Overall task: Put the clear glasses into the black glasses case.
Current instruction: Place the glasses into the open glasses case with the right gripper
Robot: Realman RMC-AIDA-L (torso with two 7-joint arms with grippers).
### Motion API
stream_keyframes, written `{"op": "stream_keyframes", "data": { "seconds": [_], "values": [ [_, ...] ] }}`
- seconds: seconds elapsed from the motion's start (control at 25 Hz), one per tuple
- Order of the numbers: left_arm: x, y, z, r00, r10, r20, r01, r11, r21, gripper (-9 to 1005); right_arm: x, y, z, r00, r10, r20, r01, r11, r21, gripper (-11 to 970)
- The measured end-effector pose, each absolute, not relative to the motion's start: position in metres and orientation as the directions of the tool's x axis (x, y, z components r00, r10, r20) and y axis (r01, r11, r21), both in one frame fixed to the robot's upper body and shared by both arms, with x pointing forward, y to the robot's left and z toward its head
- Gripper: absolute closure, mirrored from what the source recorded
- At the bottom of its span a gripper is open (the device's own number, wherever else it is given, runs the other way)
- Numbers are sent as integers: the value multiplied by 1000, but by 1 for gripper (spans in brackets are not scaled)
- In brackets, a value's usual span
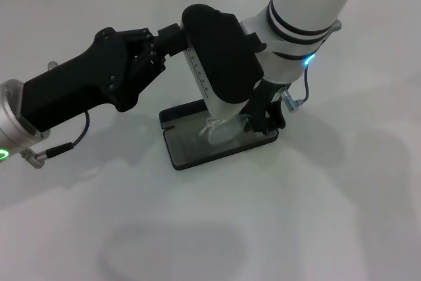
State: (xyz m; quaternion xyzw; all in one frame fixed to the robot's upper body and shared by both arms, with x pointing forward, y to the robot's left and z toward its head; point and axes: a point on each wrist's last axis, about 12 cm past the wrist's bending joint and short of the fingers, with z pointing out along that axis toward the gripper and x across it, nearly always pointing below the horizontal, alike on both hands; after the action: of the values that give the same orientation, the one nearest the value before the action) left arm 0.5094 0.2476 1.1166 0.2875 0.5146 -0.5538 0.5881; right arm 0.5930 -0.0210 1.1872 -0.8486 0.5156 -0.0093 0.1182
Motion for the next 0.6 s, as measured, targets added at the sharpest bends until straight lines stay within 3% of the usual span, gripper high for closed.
{"op": "stream_keyframes", "data": {
  "seconds": [0.6],
  "values": [
    [509,246,1116,-144,-366,-919,946,220,-236,944,589,-23,1178,488,-869,-77,-861,-466,-203,849]
  ]
}}
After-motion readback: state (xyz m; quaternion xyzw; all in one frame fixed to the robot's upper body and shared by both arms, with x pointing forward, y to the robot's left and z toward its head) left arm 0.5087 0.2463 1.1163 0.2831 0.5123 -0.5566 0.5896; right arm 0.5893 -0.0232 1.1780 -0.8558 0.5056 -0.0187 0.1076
